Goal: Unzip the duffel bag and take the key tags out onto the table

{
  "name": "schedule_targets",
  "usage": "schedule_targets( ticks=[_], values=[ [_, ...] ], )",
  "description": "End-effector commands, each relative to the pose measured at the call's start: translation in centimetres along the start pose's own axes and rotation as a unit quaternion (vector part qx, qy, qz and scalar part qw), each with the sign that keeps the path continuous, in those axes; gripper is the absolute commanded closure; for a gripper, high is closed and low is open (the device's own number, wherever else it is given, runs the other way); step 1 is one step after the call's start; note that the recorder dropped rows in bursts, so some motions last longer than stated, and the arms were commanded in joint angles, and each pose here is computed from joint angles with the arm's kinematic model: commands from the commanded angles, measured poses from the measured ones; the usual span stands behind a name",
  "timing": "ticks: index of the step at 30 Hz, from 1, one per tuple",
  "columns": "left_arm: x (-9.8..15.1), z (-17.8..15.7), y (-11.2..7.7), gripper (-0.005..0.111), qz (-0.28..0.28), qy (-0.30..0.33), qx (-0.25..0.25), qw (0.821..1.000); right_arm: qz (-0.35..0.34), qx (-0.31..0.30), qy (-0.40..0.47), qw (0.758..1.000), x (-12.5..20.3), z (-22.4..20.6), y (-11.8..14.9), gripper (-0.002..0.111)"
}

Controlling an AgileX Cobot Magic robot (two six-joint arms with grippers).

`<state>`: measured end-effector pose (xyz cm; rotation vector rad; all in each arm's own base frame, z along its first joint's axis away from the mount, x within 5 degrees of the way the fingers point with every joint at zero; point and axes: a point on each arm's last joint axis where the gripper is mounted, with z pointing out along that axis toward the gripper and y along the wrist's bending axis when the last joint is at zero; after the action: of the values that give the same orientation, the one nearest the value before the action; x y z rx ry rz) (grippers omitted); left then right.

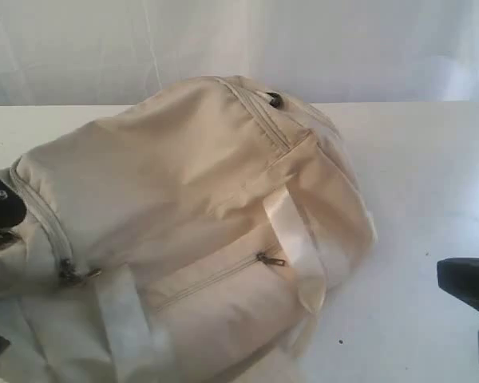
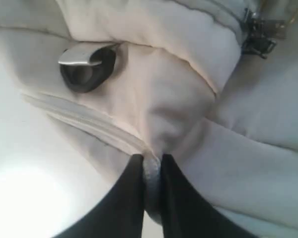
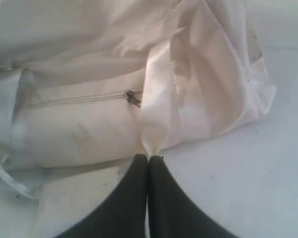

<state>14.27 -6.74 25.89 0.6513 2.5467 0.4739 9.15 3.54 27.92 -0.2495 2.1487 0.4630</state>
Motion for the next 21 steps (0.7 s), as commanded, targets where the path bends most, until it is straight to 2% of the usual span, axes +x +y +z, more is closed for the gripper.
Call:
schedule_targets(
  ticks=[1, 5, 7, 8, 9, 11, 14, 15, 18, 21],
  values=[
    [0.8, -0.2, 1.7, 0.107, 0.058, 0.04, -0.089, 0.994, 0.018, 0.01, 0.002, 1.0, -2.2, 0.8, -0.8, 0.108],
    [0.4, -0.1, 1.5, 0.107, 0.077, 0.016, -0.077, 0.994, 0.035, 0.005, 0.011, 0.999, -5.9, 2.2, -1.8, 0.107],
    [0.3, -0.1, 1.3, 0.107, 0.074, 0.009, -0.066, 0.995, 0.035, -0.013, 0.023, 0.999, -7.6, 3.4, -2.3, 0.099],
    [0.2, -0.1, 1.2, 0.107, 0.072, 0.007, -0.062, 0.995, 0.034, -0.027, 0.028, 0.999, -8.6, 4.1, -2.5, 0.093],
    [0.2, -0.1, 1.0, 0.107, 0.068, 0.004, -0.052, 0.996, 0.032, -0.058, 0.035, 0.997, -10.3, 5.6, -2.9, 0.079],
    [0.1, -0.1, 0.8, 0.107, 0.064, -0.002, -0.039, 0.997, 0.025, -0.097, 0.024, 0.995, -13.0, 7.7, -2.9, 0.059],
    [0.0, 0.0, 0.5, 0.107, 0.071, -0.007, -0.023, 0.997, -0.039, -0.117, 0.028, 0.992, -15.3, 11.2, -2.4, 0.057],
    [0.0, 0.0, 0.4, 0.107, 0.07, -0.008, -0.02, 0.997, -0.082, -0.115, 0.032, 0.989, -15.8, 13.1, -2.1, 0.057],
    [-0.1, 0.0, 0.4, 0.107, 0.071, -0.014, -0.017, 0.997, -0.18, -0.061, 0.046, 0.981, -15.8, 17.6, -1.8, 0.057],
    [-0.1, 0.0, 0.3, 0.107, 0.07, -0.017, -0.014, 0.997, -0.184, -0.042, 0.071, 0.98, -14.7, 20.3, -2.4, 0.057]
  ],
)
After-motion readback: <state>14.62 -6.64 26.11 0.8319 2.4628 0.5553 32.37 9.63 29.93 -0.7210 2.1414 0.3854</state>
